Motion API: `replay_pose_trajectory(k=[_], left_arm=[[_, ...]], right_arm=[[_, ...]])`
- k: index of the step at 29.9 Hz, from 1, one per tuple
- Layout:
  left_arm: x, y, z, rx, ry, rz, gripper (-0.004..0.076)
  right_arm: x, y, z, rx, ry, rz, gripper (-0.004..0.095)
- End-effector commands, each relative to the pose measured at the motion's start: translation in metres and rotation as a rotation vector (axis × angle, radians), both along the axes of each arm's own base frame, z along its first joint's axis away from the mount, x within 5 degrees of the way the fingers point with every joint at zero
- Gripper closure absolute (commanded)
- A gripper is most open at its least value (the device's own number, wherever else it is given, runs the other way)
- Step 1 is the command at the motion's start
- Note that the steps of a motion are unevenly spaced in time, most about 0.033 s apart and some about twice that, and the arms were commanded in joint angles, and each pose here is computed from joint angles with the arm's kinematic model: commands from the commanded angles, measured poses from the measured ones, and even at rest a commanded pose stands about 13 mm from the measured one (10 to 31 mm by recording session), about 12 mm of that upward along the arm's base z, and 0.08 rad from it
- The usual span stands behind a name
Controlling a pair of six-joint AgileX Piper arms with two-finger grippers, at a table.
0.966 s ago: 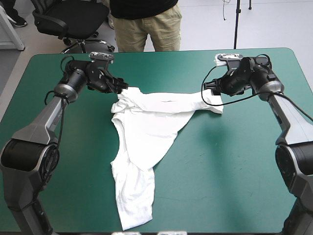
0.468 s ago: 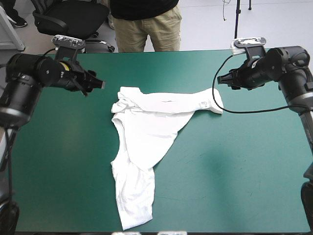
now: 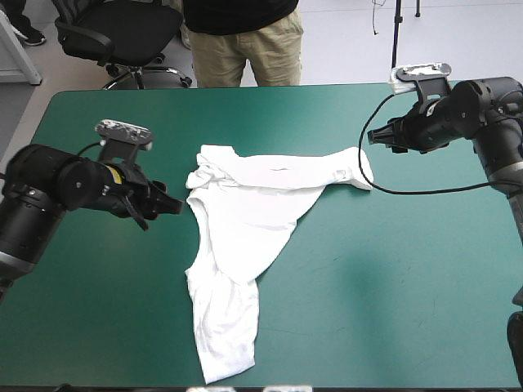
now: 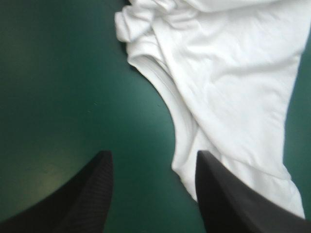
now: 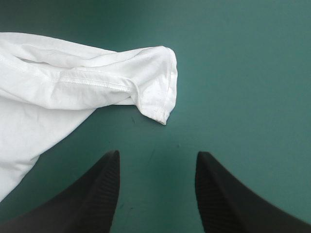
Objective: Fold the cloth
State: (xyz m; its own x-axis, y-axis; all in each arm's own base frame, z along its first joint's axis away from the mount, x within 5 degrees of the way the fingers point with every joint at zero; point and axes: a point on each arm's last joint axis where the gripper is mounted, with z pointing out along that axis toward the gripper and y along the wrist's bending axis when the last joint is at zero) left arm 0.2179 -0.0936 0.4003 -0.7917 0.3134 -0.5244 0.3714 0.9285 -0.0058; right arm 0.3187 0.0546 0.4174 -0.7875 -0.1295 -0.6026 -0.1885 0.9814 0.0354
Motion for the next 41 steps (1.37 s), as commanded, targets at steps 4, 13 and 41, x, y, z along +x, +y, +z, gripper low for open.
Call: replay_pose_trajectory(k=[4,13,41], left_arm=[[-0.033,-0.034,-0.039,0.011,0.167,-0.055,0.0356],[-0.065,-0.06,-0.095,-0.028,0.367,-0.012,0.0246],[-0.064,-0.084,-0.206,0.034,0.496,0.013,0.0738]], right_arm=[[-0.01,-0.005,0.025,0.007,-0.112,-0.017,0.0459],[-0.01,-0.006,0.024,-0.008,-0.108,-0.021,0.0459],[-0.012,-0.004,0.018,0.001,-0.038,-0.009,0.0459]])
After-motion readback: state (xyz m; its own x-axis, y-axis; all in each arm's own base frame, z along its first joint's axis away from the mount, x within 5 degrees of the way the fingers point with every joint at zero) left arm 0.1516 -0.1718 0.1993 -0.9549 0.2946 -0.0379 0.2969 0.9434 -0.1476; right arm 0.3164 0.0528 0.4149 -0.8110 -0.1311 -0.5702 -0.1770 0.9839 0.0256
